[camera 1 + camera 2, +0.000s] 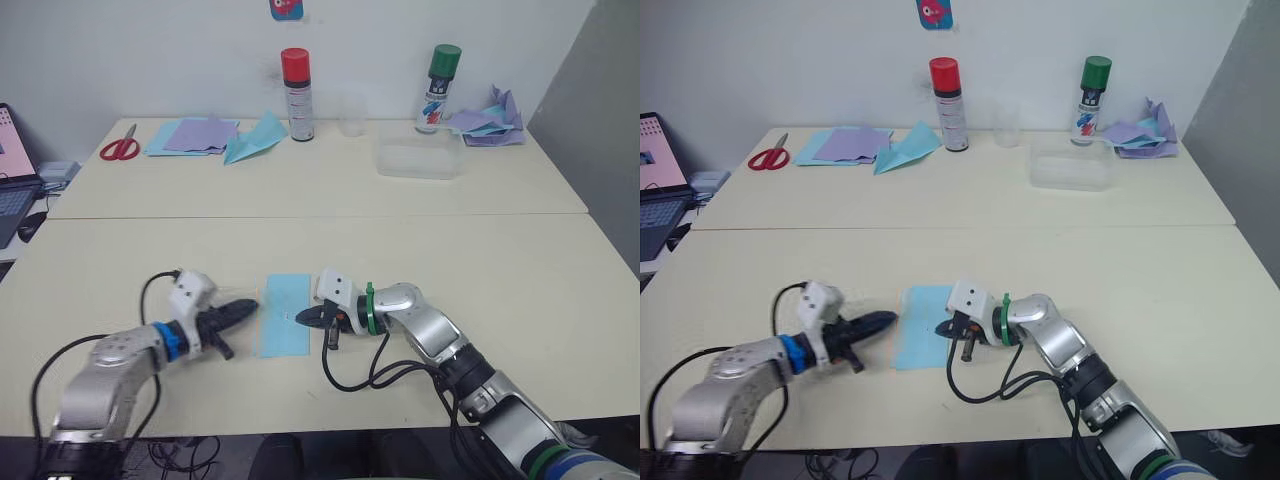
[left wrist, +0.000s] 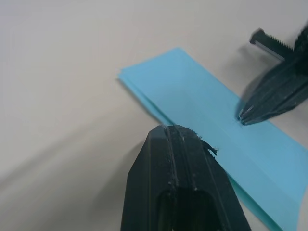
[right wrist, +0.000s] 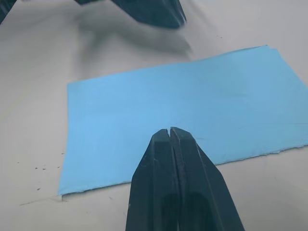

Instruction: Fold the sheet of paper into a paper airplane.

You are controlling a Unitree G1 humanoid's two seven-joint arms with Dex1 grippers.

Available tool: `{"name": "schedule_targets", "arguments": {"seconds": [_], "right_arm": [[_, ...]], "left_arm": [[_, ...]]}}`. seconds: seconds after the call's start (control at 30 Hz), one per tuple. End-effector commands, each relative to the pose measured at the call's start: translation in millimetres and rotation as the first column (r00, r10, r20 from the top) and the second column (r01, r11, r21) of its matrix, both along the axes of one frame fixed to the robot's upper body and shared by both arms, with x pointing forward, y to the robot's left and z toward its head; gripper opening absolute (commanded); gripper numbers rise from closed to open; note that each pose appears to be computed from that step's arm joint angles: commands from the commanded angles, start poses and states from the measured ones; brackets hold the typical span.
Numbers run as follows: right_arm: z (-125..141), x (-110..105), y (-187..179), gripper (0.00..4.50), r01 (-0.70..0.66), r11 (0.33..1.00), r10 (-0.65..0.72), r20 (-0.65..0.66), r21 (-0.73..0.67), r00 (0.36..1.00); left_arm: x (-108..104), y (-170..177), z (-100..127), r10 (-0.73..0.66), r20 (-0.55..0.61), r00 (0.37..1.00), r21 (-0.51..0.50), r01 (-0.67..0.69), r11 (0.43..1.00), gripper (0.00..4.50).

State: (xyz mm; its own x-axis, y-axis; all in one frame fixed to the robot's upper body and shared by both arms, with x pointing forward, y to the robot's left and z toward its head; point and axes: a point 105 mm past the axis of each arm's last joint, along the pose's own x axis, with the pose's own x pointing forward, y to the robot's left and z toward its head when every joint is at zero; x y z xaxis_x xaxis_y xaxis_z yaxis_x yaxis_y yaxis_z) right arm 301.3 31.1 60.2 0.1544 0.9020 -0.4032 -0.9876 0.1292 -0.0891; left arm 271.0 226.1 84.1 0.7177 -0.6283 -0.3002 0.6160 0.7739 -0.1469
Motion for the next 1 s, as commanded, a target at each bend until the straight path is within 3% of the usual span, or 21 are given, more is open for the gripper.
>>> {"name": "schedule_targets", "arguments": {"seconds": [0.03,0.13,0.33,1.0], "right_arm": [[-16.0,7.2,-11.8,0.02,0.058,0.996,-0.059,-0.02,-0.067,0.998],[-14.9,7.3,-11.2,0.02,0.057,0.996,-0.058,-0.023,-0.063,0.998],[-14.0,8.0,-11.1,0.02,0.056,0.997,-0.057,-0.025,-0.06,0.998],[-11.3,7.8,-10.9,0.02,0.061,0.997,-0.063,-0.029,-0.051,0.998]], "left_arm": [[-2.7,-7.0,12.9,-0.004,-0.021,1.0,-0.105,0.001,0.994,0.0],[-0.6,-11.0,19.7,0.004,-0.049,0.999,-0.178,-0.012,0.984,0.0],[-2.7,-12.7,6.8,-0.008,-0.083,0.996,-0.09,0.001,0.996,0.0],[-3.5,-29.8,-13.7,-0.089,-0.102,0.991,-0.009,0.089,0.996,0.0]]}}
